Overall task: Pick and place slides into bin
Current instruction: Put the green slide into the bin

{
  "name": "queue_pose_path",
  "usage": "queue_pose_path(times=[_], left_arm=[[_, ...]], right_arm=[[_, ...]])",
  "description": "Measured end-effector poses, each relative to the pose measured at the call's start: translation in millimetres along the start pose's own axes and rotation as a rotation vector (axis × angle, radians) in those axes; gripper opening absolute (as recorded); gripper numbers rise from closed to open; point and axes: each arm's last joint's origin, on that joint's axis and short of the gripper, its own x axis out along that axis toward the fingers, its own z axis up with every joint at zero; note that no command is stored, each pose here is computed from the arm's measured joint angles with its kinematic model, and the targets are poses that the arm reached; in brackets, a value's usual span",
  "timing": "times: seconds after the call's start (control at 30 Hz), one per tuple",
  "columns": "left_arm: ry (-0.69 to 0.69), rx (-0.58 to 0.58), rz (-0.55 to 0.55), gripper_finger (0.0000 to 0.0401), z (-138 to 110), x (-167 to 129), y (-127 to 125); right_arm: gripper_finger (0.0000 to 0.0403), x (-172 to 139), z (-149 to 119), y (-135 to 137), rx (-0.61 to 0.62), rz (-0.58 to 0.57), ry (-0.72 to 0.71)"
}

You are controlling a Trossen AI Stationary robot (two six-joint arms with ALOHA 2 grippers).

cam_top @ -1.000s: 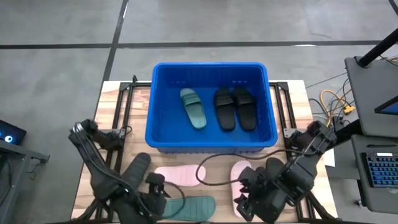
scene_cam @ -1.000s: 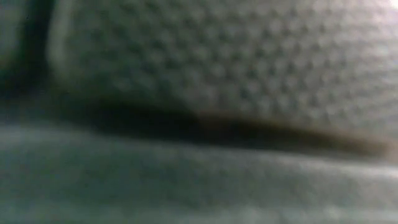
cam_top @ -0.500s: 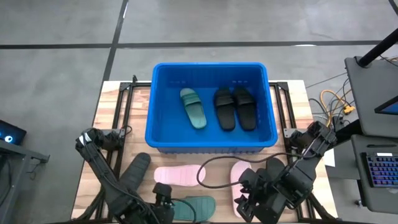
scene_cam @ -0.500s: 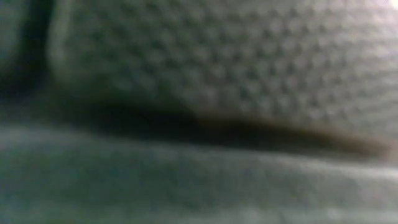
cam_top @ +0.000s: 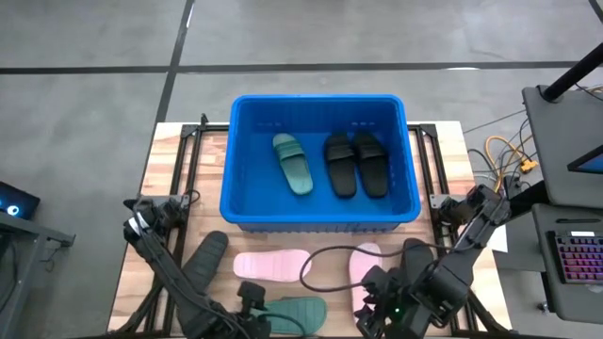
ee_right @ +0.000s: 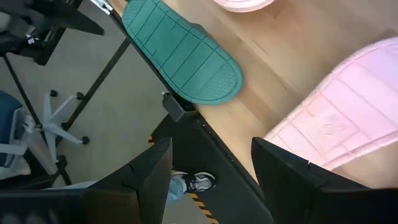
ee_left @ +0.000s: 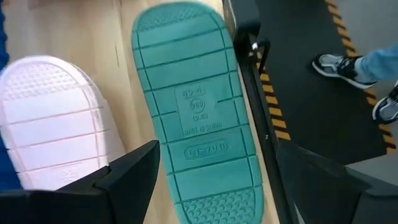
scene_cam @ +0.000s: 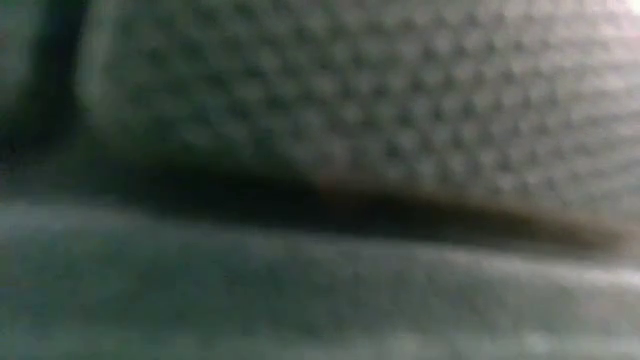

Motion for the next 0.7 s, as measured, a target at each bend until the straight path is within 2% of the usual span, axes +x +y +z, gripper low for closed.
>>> queue_pose_path(times=[0.2, 0.4, 0.7], left_arm=[[0.037, -0.018, 0.034, 0.0306, -5, 18, -8], [0.042, -0.008, 0.043, 0.0306, -9, 24, -14], [-0.072, -0.025, 0.019, 0.0306, -4, 20, -25]], right_arm=[[0.021, 7, -2, 0, 0.003, 0.009, 0.0], [0.021, 8, -3, -1, 0.007, 0.008, 0.0], [0.021, 8, -3, -1, 0.016, 0.009, -0.001]])
